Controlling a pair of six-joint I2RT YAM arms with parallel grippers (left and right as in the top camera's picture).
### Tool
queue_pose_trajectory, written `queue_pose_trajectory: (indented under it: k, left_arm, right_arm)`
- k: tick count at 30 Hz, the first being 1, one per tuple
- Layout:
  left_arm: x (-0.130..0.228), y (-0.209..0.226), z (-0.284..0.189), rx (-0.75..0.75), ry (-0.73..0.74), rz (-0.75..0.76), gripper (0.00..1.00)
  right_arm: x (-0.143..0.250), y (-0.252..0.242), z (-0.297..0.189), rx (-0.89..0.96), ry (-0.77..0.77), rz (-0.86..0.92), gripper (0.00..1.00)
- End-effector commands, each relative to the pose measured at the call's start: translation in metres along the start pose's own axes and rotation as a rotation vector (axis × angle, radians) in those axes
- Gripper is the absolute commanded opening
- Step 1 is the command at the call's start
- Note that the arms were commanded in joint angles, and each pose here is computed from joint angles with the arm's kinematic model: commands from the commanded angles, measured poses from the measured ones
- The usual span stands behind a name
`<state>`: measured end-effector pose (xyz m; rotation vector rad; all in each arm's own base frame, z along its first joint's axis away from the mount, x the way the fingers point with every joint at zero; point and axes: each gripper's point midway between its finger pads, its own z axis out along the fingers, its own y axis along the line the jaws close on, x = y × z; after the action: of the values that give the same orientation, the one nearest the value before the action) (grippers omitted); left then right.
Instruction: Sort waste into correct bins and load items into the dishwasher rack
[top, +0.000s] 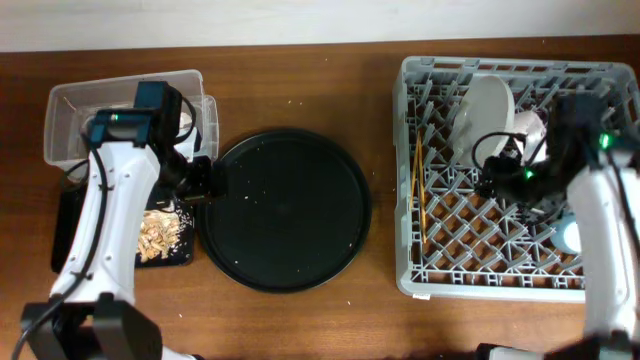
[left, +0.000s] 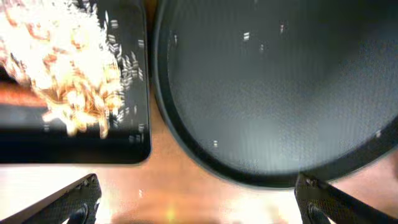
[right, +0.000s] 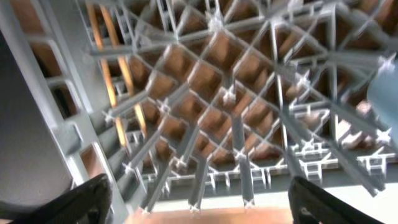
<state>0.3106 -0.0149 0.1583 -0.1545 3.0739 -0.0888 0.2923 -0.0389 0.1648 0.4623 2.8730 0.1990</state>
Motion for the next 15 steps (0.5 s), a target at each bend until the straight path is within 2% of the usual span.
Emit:
queue_pose_trajectory:
  k: [1,5,8,12,15]
  left_arm:
    - [0.01,0.003,-0.015,0.005,-0.184,0.01,0.99]
    - [0.023,0.003,-0.039,0.058,-0.554,0.003,0.99]
    - [0.041,0.004,-0.06,0.091,-0.793,0.014,0.99]
    - [0.06,0.005,-0.091,0.111,-0.937,0.021,0.99]
    - [0.062,0.005,-0.095,0.113,-0.953,0.022,0.99]
  right_arm:
    - [0.025,-0.002,-0.023,-0.013,-0.181,-0.026,0.98]
    - [0.046,0.001,-0.058,-0.04,-0.428,-0.062,0.98]
    - [0.06,0.005,-0.082,-0.064,-0.527,-0.08,0.98]
    - [0.064,0.009,-0.086,-0.084,-0.543,-0.088,0.99]
    - [0.063,0.008,-0.083,-0.082,-0.529,-0.086,0.98]
